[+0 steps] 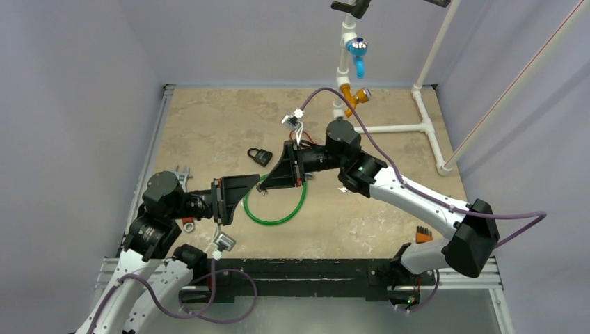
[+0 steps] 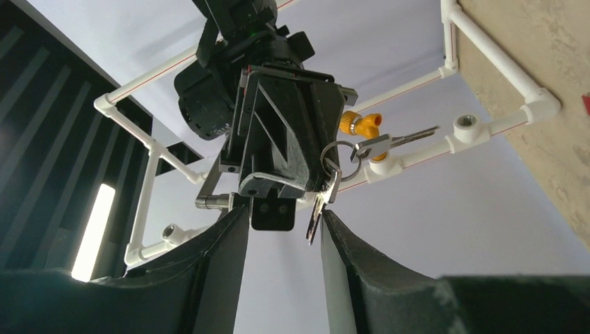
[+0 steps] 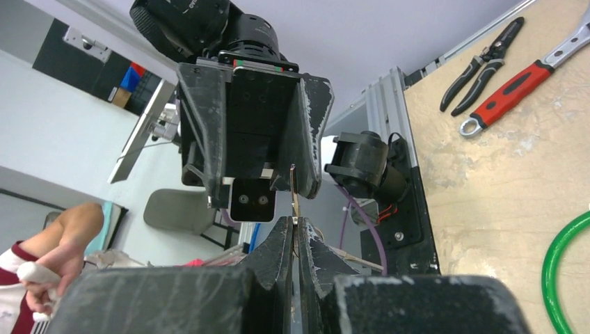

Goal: Unlock with the key

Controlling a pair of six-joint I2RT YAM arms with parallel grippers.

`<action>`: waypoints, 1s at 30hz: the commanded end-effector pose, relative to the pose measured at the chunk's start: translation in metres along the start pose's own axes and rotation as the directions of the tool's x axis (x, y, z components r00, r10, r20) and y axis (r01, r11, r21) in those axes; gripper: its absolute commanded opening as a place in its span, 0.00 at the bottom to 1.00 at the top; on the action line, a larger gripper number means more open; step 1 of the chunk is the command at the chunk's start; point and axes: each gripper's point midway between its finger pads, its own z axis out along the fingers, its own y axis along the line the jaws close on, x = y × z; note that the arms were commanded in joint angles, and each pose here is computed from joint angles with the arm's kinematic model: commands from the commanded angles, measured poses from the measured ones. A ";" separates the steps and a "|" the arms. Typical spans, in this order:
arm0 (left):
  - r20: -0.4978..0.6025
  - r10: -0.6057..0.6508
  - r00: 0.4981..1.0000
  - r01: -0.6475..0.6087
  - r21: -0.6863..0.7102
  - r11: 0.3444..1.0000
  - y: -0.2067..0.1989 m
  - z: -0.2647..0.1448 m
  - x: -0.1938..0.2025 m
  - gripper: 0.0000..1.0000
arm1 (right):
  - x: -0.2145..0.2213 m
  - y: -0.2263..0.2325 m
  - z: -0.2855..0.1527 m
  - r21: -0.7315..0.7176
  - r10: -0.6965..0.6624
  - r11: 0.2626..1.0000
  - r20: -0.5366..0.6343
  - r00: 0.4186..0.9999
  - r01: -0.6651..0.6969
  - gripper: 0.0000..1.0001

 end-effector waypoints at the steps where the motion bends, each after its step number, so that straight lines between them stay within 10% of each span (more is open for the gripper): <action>1: 0.072 0.278 0.958 -0.275 -0.043 0.960 0.028 -0.004 -0.019 0.39 | -0.008 0.026 -0.002 -0.072 -0.074 0.995 -0.029 0.997 0.072 0.00; 18: 0.066 0.325 0.943 -0.326 0.000 0.945 0.017 -0.002 -0.016 0.00 | -0.004 0.031 0.001 -0.120 -0.008 0.993 -0.081 0.997 -0.002 0.00; 24: 0.065 0.325 0.943 -0.327 0.014 0.945 0.014 -0.002 -0.016 0.00 | -0.007 0.037 0.002 -0.154 -0.006 0.988 -0.074 0.997 -0.006 0.41; 30: 0.052 0.342 0.938 -0.343 0.031 0.939 0.013 -0.002 -0.012 0.00 | -0.008 0.036 0.003 -0.163 0.016 0.986 -0.065 0.998 -0.027 0.25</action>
